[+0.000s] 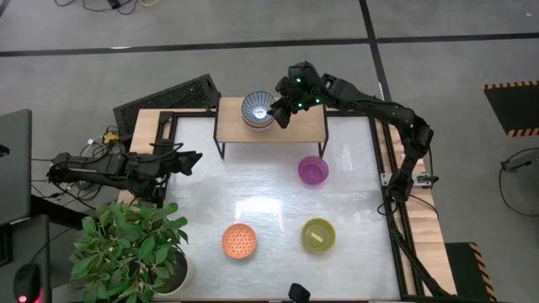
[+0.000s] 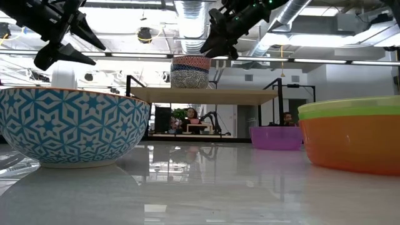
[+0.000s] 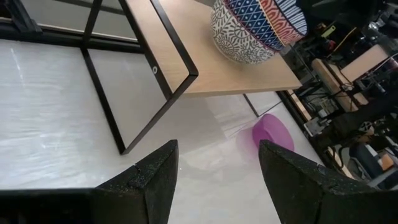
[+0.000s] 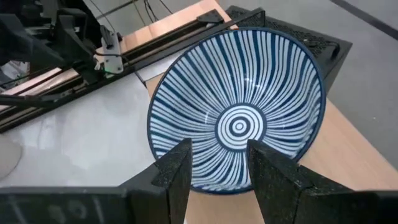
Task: Place and stack bowls onto a shelf
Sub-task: Stack the blue patterned bowl on top of the yellow patterned bowl on the shelf
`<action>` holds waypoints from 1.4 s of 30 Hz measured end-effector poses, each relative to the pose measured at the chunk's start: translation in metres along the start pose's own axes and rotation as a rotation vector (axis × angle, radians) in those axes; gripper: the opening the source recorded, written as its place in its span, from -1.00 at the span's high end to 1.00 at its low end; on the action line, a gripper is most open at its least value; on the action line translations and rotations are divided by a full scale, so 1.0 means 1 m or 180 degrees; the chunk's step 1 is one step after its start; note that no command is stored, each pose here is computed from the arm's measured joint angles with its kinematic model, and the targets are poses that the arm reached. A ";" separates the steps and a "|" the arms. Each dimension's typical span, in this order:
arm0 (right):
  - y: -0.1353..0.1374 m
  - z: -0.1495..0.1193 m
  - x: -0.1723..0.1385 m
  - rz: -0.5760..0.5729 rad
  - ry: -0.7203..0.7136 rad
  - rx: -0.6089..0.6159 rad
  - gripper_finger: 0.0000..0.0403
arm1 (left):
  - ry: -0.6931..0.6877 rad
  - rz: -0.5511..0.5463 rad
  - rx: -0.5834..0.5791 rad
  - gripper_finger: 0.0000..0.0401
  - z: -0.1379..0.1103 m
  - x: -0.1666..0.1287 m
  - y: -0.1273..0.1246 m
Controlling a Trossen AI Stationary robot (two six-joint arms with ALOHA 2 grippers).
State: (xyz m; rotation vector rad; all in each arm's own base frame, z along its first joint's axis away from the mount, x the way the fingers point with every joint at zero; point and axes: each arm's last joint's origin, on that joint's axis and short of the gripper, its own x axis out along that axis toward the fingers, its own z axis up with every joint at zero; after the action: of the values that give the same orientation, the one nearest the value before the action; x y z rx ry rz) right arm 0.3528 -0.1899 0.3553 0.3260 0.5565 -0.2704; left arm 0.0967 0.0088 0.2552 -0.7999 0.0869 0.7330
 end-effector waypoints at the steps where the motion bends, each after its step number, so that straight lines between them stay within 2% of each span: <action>1: 0.000 0.000 0.000 0.0000 -0.0012 -0.0003 0.12 | 0.0000 0.0002 0.0000 -0.04 0.000 0.000 0.000; 11: -0.004 0.019 -0.018 -0.0039 -0.0533 -0.0175 0.13 | -0.0005 0.0005 0.0024 -0.04 0.000 0.000 0.000; 16: -0.017 0.016 -0.015 -0.0129 -0.0461 -0.0116 0.18 | -0.0004 0.0007 0.0039 -0.04 0.000 0.000 0.000; 27: -0.022 0.012 -0.016 -0.0237 -0.0358 -0.0190 0.28 | 0.0002 0.0024 0.0067 -0.04 0.000 0.000 0.001; 35: -0.029 -0.013 0.004 -0.0253 -0.0160 -0.0069 0.33 | 0.0000 0.0027 0.0066 -0.04 0.000 0.000 0.001; 42: -0.020 -0.003 -0.017 -0.0220 -0.0401 -0.0142 0.33 | -0.0004 0.0020 0.0046 -0.04 0.000 0.000 0.000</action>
State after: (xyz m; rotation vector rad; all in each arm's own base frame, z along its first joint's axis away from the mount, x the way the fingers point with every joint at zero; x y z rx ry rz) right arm 0.3310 -0.2040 0.3580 0.2448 0.4495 -0.3424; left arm 0.0964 0.0090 0.2547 -0.7857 0.0934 0.7382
